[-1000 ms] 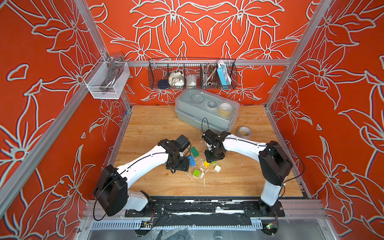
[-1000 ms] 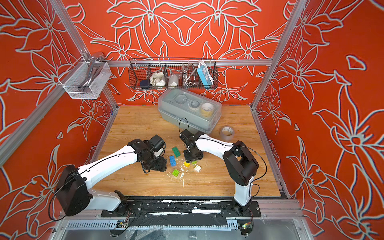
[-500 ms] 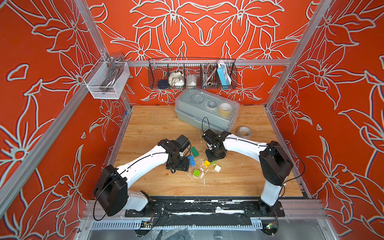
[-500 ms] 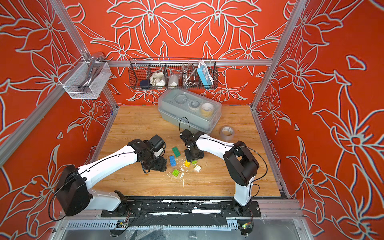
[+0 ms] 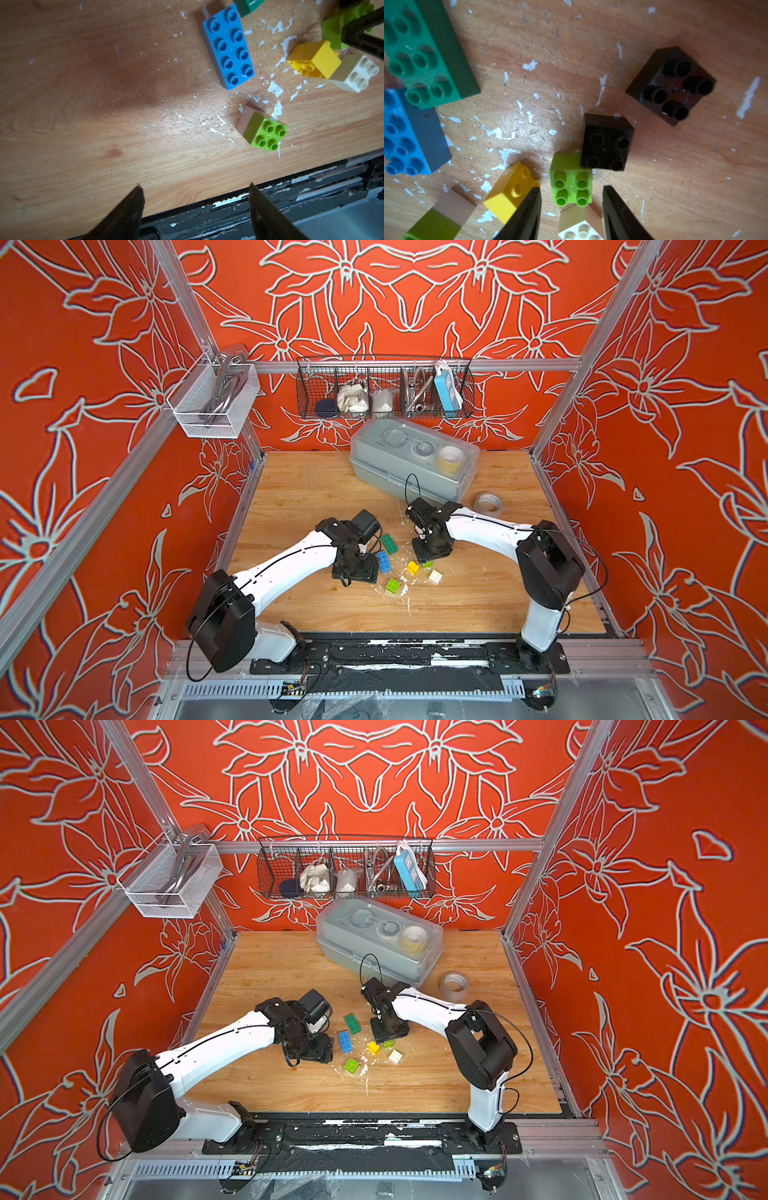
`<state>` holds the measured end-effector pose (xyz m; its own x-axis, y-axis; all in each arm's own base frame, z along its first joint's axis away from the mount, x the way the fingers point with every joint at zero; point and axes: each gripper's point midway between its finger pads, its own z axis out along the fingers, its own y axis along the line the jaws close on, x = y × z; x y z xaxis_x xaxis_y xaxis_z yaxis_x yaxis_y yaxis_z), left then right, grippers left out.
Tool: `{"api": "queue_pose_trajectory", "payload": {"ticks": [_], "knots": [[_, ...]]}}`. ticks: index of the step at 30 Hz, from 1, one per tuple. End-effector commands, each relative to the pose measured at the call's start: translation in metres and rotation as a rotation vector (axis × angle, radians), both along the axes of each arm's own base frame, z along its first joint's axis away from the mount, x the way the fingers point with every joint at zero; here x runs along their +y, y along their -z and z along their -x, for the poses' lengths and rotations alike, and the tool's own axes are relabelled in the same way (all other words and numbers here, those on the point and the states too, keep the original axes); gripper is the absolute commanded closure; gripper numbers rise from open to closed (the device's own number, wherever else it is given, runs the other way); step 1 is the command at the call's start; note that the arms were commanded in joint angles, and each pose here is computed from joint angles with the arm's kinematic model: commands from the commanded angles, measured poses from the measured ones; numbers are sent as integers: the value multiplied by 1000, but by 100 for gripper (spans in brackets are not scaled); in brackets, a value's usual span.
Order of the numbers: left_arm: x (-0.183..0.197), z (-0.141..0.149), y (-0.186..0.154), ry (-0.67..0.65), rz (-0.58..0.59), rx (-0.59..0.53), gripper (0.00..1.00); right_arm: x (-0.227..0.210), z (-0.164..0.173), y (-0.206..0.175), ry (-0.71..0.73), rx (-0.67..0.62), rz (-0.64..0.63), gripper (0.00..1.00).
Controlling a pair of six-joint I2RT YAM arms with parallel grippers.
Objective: Assemble a giraffe with lego
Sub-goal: Pick up the lego brick from the center of the board, then assemble the lego brick with the lego brick.
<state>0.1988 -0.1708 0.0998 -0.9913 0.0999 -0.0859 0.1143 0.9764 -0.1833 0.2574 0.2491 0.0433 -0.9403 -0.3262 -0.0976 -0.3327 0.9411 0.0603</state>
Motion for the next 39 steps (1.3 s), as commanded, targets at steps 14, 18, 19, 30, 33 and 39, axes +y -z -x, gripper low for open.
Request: {"api": "queue_pose_trajectory", "payload": {"ticks": [14, 18, 19, 30, 33, 39], "knots": [[1, -1, 0, -7, 11, -2, 22, -16, 17, 5, -14, 43, 37, 93], [1, -1, 2, -8, 13, 0, 22, -31, 38, -20, -19, 19, 27, 93], [1, -1, 2, -7, 16, 3, 22, -38, 44, -25, -26, 14, 36, 93], [-4, -1, 7, 14, 35, 22, 22, -55, 72, -25, -264, 85, 81, 92], [-6, -1, 5, 12, 46, 16, 22, -52, 71, -20, -288, 92, 83, 91], [-6, 0, 3, 6, 56, 12, 22, -33, 62, -19, -318, 88, 62, 91]]}}
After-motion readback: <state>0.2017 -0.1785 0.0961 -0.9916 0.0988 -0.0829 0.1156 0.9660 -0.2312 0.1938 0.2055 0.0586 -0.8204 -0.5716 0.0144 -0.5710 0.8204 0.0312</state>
